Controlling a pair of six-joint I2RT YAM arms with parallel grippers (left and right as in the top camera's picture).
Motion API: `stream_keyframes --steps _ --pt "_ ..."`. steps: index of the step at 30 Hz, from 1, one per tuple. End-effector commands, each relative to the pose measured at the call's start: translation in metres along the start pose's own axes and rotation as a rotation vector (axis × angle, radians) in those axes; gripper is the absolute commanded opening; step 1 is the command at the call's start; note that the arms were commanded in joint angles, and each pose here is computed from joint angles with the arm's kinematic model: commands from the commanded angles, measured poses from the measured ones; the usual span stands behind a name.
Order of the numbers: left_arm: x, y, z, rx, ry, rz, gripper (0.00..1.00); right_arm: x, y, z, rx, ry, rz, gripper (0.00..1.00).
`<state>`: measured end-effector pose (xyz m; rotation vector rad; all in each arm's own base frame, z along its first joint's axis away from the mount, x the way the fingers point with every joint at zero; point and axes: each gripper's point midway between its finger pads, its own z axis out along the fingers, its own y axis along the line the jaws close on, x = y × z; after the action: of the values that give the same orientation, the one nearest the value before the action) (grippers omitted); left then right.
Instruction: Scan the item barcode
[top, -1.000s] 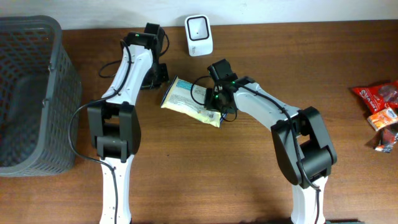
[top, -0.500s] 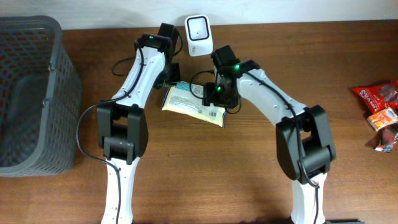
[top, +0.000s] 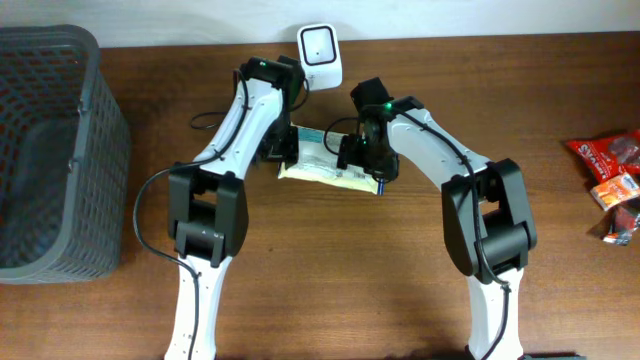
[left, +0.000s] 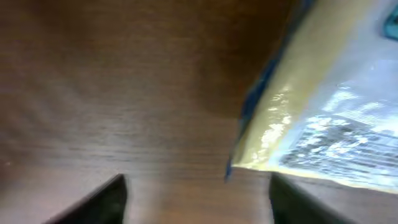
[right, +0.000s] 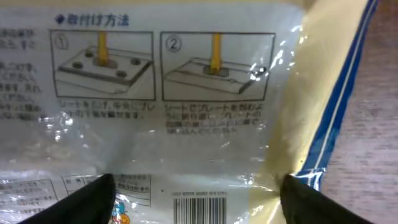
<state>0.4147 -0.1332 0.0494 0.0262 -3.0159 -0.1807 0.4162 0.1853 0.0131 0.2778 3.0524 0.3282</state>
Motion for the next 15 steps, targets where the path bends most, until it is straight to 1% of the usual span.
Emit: stream_keyframes --steps 1,4,5,9,13,15 --pt "-0.015 0.025 -0.026 -0.007 -0.049 -0.057 0.77 -0.002 0.005 -0.039 -0.018 -0.056 -0.054 0.91" --pt "-0.022 0.029 -0.046 0.012 -0.098 -0.07 0.79 0.003 0.008 -0.065 -0.032 -0.076 -0.093 0.94" --pt "-0.024 0.028 -0.046 0.014 -0.107 -0.071 0.99 0.005 0.007 -0.064 -0.028 -0.067 -0.091 0.94" --pt "-0.042 0.026 -0.049 0.038 -0.177 -0.083 0.99 0.013 0.005 -0.067 -0.03 -0.035 -0.094 0.94" --pt "-0.044 0.025 -0.049 0.041 -0.184 -0.084 0.99 0.017 0.008 -0.097 -0.05 -0.072 -0.112 0.95" --pt "-0.044 0.024 -0.049 0.041 -0.183 -0.083 0.99 0.017 0.01 -0.105 -0.059 -0.09 -0.115 0.99"
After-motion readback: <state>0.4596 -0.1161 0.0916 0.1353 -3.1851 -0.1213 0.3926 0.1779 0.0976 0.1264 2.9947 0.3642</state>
